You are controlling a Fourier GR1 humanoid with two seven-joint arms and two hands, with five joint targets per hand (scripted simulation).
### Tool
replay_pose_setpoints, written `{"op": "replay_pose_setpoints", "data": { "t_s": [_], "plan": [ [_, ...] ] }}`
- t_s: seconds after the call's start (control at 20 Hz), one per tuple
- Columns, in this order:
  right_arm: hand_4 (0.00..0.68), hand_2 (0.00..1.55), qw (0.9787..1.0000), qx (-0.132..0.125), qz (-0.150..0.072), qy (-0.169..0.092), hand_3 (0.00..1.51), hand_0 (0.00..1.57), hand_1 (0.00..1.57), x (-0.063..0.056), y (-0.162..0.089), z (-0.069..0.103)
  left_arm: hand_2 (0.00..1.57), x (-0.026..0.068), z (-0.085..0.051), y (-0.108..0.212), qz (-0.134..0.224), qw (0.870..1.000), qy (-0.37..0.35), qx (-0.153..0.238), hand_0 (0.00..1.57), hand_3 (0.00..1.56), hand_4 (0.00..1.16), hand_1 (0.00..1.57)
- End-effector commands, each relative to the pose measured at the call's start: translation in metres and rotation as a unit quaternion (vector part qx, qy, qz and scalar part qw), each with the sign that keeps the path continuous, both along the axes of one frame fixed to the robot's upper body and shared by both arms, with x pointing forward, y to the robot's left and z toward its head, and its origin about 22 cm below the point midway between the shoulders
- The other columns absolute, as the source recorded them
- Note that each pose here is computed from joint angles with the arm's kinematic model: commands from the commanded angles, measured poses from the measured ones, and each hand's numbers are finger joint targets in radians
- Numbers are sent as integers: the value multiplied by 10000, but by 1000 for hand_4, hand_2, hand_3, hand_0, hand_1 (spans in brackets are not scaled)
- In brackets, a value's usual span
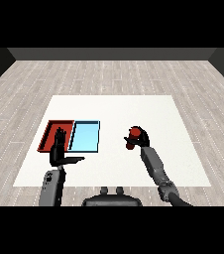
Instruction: Pick the red can and put it in the red box
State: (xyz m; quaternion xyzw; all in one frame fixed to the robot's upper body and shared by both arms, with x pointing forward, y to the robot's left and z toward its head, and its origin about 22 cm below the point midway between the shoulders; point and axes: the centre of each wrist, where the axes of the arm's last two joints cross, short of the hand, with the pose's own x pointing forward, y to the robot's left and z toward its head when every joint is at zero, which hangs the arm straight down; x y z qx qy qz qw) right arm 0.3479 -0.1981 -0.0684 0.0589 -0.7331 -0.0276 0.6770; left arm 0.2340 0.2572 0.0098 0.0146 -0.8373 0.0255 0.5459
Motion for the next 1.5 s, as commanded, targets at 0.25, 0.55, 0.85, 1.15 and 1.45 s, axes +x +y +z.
{"op": "replay_pose_setpoints", "data": {
  "t_s": [0.25, 0.55, 0.85, 1.15, 1.45],
  "plan": [
    [649, 1451, 9982, -505, 1, -312, 1418, 1461, 1461, -82, -18, 193, 0, 97, 117, -115, -9, 10000, -8, -39, 0, 0, 0, 0],
    [653, 1444, 9964, -321, 57, -787, 1410, 1445, 1445, -142, 134, 318, 0, 29, -241, -77, -343, 9993, 124, 42, 0, 0, 0, 0],
    [647, 1446, 9940, -259, 39, -1064, 1413, 1448, 1448, 12, 114, 599, 0, 109, 123, -307, -471, 9984, 225, 218, 0, 0, 0, 0],
    [650, 1438, 9938, -182, 0, -1097, 1417, 1422, 1422, -172, 239, 766, 0, 204, -69, -831, -1048, 9932, 503, 115, 0, 0, 0, 0],
    [650, 1438, 9936, -168, 30, -1113, 1417, 1422, 1422, -162, 578, 889, 0, 193, -1, -929, -1179, 9919, 465, 88, 0, 0, 0, 0]
  ]
}}
